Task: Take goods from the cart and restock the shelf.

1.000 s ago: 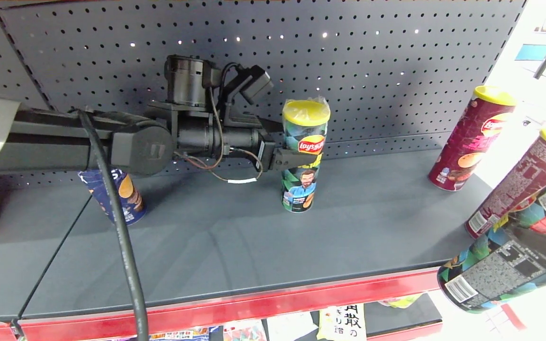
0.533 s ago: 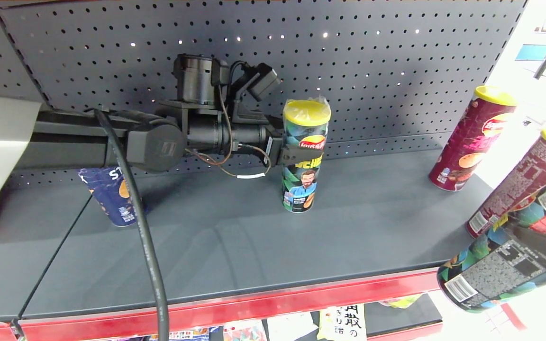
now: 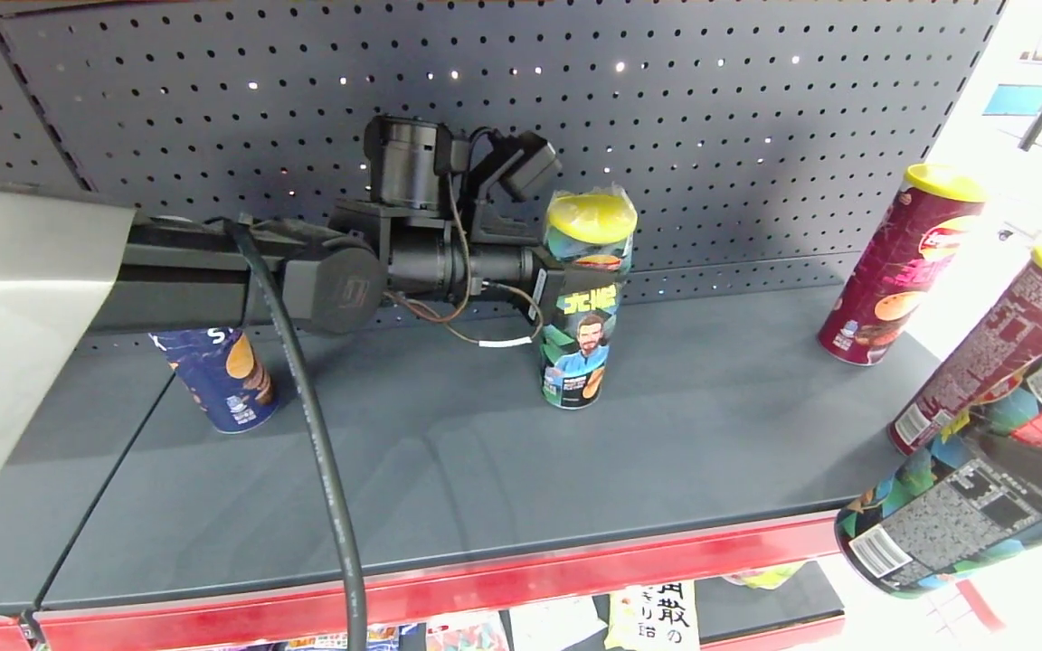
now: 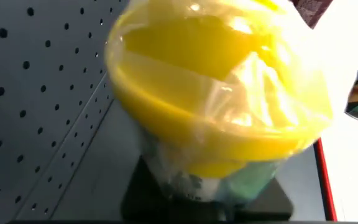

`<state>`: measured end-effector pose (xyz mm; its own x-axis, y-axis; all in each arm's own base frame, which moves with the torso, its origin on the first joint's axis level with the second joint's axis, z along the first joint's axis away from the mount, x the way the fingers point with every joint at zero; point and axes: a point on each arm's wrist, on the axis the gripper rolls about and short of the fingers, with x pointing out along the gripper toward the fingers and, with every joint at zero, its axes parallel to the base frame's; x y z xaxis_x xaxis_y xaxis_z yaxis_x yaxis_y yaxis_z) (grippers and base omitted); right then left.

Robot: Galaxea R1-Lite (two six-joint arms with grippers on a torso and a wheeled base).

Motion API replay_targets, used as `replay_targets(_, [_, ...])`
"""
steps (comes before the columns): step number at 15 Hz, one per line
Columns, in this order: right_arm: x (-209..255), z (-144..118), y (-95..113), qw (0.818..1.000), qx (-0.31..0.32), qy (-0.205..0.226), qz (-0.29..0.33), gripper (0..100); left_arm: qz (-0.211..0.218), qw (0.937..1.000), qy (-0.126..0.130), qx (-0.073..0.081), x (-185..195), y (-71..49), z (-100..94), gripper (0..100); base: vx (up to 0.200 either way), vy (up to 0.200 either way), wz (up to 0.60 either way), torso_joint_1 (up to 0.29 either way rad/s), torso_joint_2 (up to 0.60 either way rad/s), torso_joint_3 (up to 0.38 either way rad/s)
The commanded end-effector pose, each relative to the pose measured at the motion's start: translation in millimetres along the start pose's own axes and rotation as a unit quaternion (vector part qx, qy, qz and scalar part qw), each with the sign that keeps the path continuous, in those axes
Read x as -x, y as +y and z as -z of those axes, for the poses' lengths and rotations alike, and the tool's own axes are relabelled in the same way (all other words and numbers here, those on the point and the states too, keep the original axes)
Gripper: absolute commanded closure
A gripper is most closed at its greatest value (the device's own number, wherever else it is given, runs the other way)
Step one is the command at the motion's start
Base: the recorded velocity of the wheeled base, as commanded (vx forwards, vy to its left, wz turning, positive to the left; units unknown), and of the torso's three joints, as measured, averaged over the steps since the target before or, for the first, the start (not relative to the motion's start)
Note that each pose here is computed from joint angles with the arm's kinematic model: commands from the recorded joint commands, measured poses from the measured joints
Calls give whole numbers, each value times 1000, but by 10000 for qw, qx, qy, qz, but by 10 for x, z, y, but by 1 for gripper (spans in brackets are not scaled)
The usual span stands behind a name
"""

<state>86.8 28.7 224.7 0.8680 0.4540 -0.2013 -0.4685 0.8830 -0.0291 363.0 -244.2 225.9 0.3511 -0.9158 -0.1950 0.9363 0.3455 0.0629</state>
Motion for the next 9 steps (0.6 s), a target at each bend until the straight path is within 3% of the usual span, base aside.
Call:
replay_targets(1, [-8, 1, -1, 10000, -1, 14, -7, 100, -3, 9999, -84, -54, 62, -41, -90, 100, 0, 0, 0, 0, 0, 0])
replay_targets(3, [-34, -8, -7, 10000, -8, 44, -9, 100, 85, 9999, -109, -79, 220, -188, -181, 100, 0, 0, 0, 0, 0, 0])
replay_targets(5, [-51, -46, -14, 10000, -3, 21, -7, 100, 275, 9996, -11, 4, 431, -418, -183, 100, 0, 0, 0, 0, 0, 0])
replay_targets(6, [-61, -48, -16, 10000, -6, 36, -8, 100, 307, 9995, 31, 31, 468, -469, -166, 100, 0, 0, 0, 0, 0, 0])
replay_targets(7, [-69, -59, -18, 10000, -6, 36, -8, 100, 404, 9991, 136, 88, 585, -627, -121, 100, 0, 0, 0, 0, 0, 0])
replay_targets(9, [-70, -54, -18, 10000, -8, 44, -9, 100, 464, 9985, 250, 152, 668, -751, -59, 100, 0, 0, 0, 0, 0, 0])
